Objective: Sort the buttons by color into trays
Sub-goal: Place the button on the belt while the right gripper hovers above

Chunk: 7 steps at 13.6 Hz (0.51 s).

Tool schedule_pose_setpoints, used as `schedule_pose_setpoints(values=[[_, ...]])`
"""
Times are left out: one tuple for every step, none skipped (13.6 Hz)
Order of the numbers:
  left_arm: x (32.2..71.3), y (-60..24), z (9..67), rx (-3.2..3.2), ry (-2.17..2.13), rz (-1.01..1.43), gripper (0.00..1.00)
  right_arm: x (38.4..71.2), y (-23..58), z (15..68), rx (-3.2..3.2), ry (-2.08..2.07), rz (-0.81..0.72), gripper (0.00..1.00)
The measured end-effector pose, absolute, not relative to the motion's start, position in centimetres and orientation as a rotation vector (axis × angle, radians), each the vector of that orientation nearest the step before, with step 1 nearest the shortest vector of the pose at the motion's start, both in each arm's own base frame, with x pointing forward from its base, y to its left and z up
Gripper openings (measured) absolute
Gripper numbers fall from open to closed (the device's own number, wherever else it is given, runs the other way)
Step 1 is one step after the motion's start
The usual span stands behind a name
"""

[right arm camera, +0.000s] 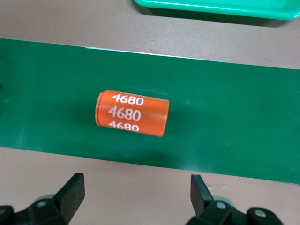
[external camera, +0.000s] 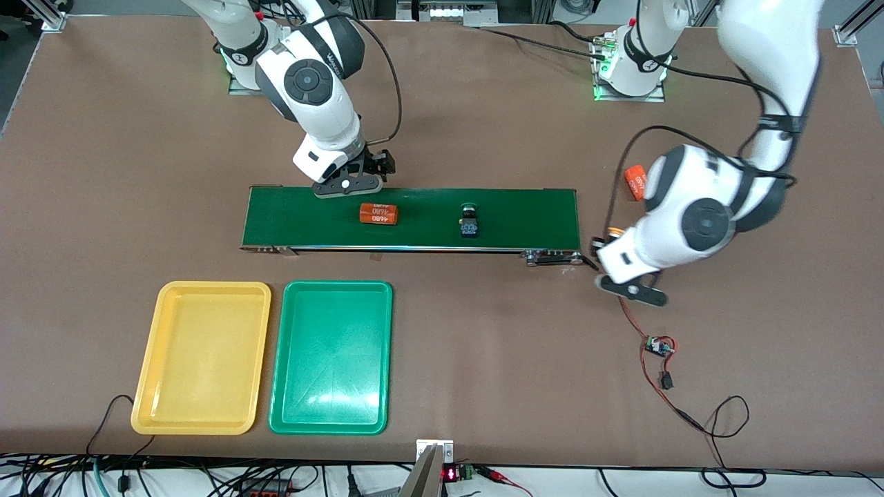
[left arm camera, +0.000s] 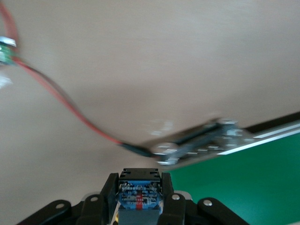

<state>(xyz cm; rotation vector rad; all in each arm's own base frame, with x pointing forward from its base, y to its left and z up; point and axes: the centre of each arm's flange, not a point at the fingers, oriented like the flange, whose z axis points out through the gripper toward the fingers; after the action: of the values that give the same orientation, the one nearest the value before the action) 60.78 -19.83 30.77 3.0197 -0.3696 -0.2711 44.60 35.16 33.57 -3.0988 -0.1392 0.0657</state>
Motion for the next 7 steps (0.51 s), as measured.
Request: schedule_pose_setpoints(values=[[60.0, -21.5, 30.5, 2.99, -0.35, -0.293, 0.41, 44.7, 35.3, 33.7, -3.097, -0.114, 0.061, 1.0], [59.4, -22.9, 30.3, 2.973, -0.329, -0.309, 0.41, 44.8, 35.3, 33.9, -3.095, -0.098, 0.056, 1.0], [58.9, -23.8, 30.1, 2.97, -0.307, -0.317, 0.41, 44.9, 35.4, 34.0, -3.094, -0.092, 0.054, 1.0], [58.6, -24.4, 29.9, 2.974, -0.285, -0.319, 0.41, 44.9, 35.4, 34.0, -3.094, -0.088, 0.053, 1.0], [58.2, -24.9, 29.6, 2.978, -0.267, -0.316, 0.41, 44.9, 35.4, 34.0, -3.094, -0.087, 0.054, 1.0], [57.9, -25.2, 29.1, 2.983, -0.245, -0.302, 0.41, 44.9, 35.4, 34.0, -3.094, -0.087, 0.054, 1.0], [57.4, -25.3, 28.4, 2.986, -0.227, -0.278, 0.41, 44.9, 35.4, 34.0, -3.094, -0.086, 0.054, 1.0]])
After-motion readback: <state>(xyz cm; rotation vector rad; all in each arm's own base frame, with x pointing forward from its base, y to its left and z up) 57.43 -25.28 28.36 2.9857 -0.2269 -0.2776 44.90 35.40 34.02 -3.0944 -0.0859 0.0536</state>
